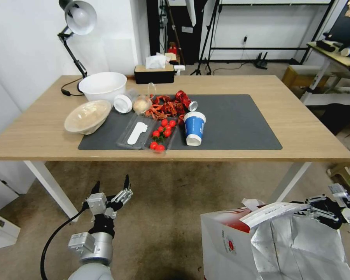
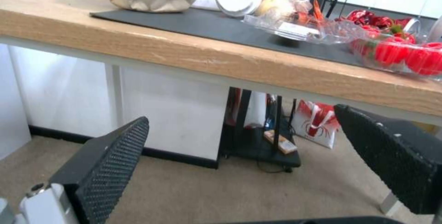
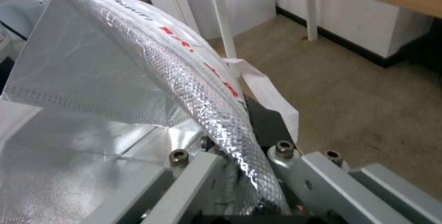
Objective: Pick up the food delivery bag from the floor and place it on the table.
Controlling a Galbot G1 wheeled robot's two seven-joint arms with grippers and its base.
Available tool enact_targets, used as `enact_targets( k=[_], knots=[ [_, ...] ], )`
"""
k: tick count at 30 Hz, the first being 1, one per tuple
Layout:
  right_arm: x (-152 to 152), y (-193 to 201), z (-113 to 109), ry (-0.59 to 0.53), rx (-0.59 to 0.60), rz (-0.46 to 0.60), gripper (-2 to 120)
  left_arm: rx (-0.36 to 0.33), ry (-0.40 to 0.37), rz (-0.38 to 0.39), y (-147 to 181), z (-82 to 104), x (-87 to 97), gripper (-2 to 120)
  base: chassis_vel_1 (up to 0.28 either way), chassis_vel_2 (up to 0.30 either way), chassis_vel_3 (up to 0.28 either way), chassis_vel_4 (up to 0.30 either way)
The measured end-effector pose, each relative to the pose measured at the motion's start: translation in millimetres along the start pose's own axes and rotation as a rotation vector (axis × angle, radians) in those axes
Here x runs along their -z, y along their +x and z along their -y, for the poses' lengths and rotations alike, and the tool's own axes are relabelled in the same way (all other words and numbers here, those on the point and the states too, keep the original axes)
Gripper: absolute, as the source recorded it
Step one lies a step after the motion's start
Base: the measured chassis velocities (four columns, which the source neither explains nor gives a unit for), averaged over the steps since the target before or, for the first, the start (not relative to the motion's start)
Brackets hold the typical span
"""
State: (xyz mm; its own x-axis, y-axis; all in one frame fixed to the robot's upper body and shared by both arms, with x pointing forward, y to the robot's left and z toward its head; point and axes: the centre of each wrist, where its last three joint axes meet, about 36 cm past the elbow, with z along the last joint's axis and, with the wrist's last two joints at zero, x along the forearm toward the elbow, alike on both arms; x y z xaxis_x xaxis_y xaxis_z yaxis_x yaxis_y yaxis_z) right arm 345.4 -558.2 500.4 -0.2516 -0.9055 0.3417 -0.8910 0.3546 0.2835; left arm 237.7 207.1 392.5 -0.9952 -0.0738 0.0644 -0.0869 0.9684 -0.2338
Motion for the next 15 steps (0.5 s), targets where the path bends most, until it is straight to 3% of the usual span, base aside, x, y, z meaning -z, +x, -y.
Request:
enact_targets(
  k=[15],
  knots=[
    [-0.8, 0.3, 1.1, 0.001, -0.008, 0.003, 0, -0.004, 0.010, -0.001, 0.9, -2.2, -3.3, 100, 0.000, 0.000, 0.000, 0.000]
  ],
)
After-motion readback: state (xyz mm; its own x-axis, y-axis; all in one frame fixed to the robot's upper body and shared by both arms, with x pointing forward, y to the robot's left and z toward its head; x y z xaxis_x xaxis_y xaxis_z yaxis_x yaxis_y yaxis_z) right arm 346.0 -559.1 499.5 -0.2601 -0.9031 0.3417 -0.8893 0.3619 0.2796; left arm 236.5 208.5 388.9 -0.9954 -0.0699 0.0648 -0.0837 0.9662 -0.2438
